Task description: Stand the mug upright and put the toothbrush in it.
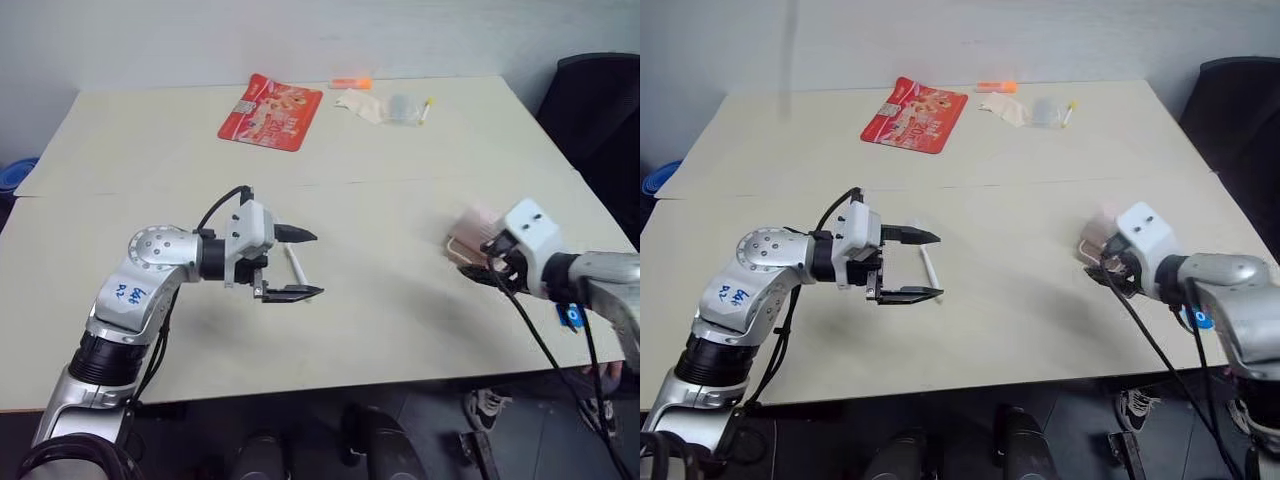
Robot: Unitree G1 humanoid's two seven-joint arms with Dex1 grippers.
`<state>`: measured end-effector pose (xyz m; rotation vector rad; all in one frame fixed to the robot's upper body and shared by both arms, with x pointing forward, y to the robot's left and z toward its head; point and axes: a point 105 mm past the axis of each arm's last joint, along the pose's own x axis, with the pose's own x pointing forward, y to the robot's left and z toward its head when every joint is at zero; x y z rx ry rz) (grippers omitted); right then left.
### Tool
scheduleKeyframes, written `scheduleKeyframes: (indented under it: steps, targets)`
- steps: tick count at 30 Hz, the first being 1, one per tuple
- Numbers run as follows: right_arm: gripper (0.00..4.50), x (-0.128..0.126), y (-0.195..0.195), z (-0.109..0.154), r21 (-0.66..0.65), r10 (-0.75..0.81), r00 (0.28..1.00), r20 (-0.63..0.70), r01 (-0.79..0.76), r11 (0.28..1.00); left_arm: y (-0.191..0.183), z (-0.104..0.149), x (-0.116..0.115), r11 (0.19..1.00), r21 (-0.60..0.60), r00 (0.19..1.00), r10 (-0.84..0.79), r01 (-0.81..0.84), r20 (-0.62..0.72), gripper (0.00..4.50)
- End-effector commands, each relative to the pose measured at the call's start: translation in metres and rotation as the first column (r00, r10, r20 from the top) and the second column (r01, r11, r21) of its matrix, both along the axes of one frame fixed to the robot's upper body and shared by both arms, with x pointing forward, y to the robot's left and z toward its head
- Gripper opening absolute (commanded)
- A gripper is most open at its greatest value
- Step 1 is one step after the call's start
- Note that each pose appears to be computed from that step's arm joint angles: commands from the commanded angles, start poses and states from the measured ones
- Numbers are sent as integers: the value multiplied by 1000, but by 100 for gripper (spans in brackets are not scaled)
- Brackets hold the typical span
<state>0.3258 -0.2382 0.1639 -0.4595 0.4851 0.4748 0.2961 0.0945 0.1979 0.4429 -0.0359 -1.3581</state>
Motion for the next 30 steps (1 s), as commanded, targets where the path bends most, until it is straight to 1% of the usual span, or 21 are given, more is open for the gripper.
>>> scheduleKeyframes:
  steps: [1, 2, 5, 10, 16, 17, 19, 21, 24, 26, 28, 30]
  targets:
    - [284, 19, -5, -1, -49, -32, 999, 34, 34, 998, 2, 11, -7, 1000, -4, 999, 7, -7, 53, 450]
    - [284, 23, -6, -2, -63, -35, 999, 36, 37, 997, 3, 11, -7, 1000, -3, 998, 13, -13, 54, 450]
    - [284, 30, -2, -6, -48, -32, 999, 23, 33, 998, 6, 10, -10, 1000, 0, 998, 26, -26, 51, 450]
    - [284, 41, 13, -14, -37, 25, 1000, 2, -25, 999, 5, 8, -13, 999, 5, 998, 32, -32, 46, 450]
    - [284, 65, 22, -21, -18, 38, 999, -31, -39, 999, 7, 10, -11, 999, 7, 998, 43, -43, 54, 450]
    - [246, 67, 22, -21, -14, 39, 999, -38, -39, 999, 7, 11, -11, 999, 6, 997, 44, -45, 56, 450]
    - [199, 70, 23, -20, -6, 41, 998, -45, -41, 999, 7, 13, -10, 999, 6, 997, 48, -48, 61, 450]
    - [127, 71, 23, -20, -5, 49, 998, -49, -49, 999, 8, 14, -10, 998, 4, 996, 56, -56, 66, 450]
    - [44, 69, 23, -20, 4, 61, 997, -54, -61, 998, 10, 15, -9, 998, 0, 995, 68, -69, 67, 450]
    - [8, 68, 24, -18, 25, 60, 997, -51, -59, 998, 12, 16, -10, 997, -3, 995, 78, -78, 64, 450]
    - [2, 69, 27, -12, 58, 69, 997, -33, -68, 996, 15, 17, -10, 996, -4, 994, 89, -89, 63, 450]
    - [2, 69, 43, 1, 142, 121, 992, 20, -123, 982, 19, 18, -9, 994, -7, 992, 110, -110, 63, 450]
